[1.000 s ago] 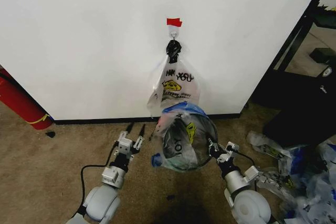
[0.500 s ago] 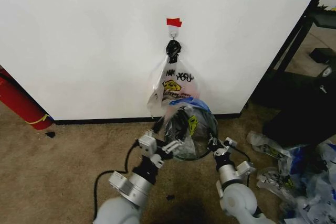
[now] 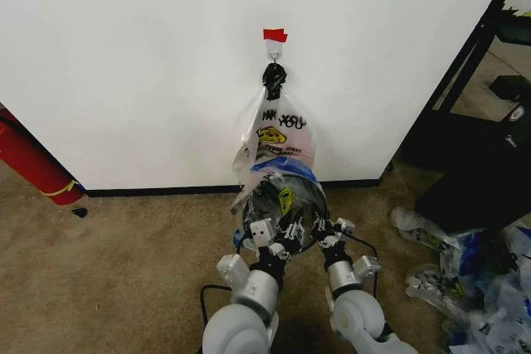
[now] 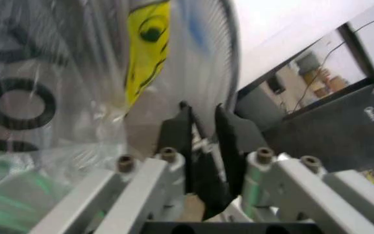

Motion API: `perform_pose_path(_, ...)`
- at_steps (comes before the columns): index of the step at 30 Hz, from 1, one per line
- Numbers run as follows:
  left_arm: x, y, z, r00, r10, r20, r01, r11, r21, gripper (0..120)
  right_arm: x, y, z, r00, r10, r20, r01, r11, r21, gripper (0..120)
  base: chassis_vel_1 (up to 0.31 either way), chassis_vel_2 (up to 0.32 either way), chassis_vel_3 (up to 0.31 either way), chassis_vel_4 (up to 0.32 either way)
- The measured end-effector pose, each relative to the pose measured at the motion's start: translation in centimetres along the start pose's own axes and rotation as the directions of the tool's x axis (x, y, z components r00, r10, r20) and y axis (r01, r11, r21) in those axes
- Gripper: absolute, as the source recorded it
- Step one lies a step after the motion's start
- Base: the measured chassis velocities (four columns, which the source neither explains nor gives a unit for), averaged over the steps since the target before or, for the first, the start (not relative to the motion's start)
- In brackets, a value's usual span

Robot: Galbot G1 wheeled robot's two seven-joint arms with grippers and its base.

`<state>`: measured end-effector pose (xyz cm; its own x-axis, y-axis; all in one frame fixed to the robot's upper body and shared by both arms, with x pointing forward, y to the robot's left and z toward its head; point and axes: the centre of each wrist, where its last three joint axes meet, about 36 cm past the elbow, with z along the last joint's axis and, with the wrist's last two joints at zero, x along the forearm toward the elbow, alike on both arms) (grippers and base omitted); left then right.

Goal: Pick up the garbage bag from the wall and place it over the trash bin.

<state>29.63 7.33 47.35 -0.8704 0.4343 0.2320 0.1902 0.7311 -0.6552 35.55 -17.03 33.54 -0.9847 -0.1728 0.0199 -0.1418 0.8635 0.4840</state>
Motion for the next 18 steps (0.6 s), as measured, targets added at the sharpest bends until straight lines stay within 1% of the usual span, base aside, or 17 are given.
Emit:
perform_pose_path(3,-0.6,0.6,-0.5,0.999,-0.039,-0.016,0.038,0.999,-0.033,0,0.0,0.0,0.0,1.0,-0.007,-0.004,0.007,1.0,0.008,0,0.0,0.0,0.0,0.0)
perform_pose_path(5,-0.7,1.0,-0.9,0.998,-0.065,-0.023,0.063,0.995,-0.075,0,0.1,0.1,0.0,1.0,-0.011,-0.003,0.011,1.0,0.013,0,0.0,0.0,0.0,0.0)
perform_pose_path(6,-0.7,1.0,-0.9,0.998,-0.065,-0.023,0.063,0.995,-0.075,0,0.1,0.1,0.0,1.0,-0.011,-0.003,0.011,1.0,0.013,0,0.0,0.0,0.0,0.0)
perform_pose_path(7,-0.6,1.2,-1.0,0.997,-0.077,-0.028,0.074,0.992,-0.098,0,0.2,0.2,0.0,1.0,-0.014,-0.003,0.014,1.0,0.014,0,0.0,0.0,0.0,0.0)
perform_pose_path(11,-0.5,1.2,-1.8,0.99,-0.134,-0.05,0.124,0.979,-0.164,0,0.5,1.2,0.0,1.0,-0.023,0.005,0.023,1.0,0.007,0,0.0,0.0,0.0,0.0)
perform_pose_path(13,-0.7,1.1,-2.0,0.986,-0.159,-0.046,0.148,0.972,-0.182,0,0.8,2.1,0.2,1.0,-0.028,0.007,0.028,1.0,0.004,0,0.0,0.0,0.0,0.0)
perform_pose_path(16,-1.0,1.1,-2.0,0.983,-0.179,-0.042,0.167,0.967,-0.192,0,1.0,2.7,0.3,0.999,-0.033,0.008,0.033,0.999,0.009,0,0.0,0.0,0.0,0.0)
perform_pose_path(18,-1.2,1.2,-1.9,0.978,-0.204,-0.032,0.192,0.957,-0.218,0,1.3,3.4,0.5,0.999,-0.045,0.01,0.045,0.999,0.018,0,0.0,0.0,0.0,0.0)
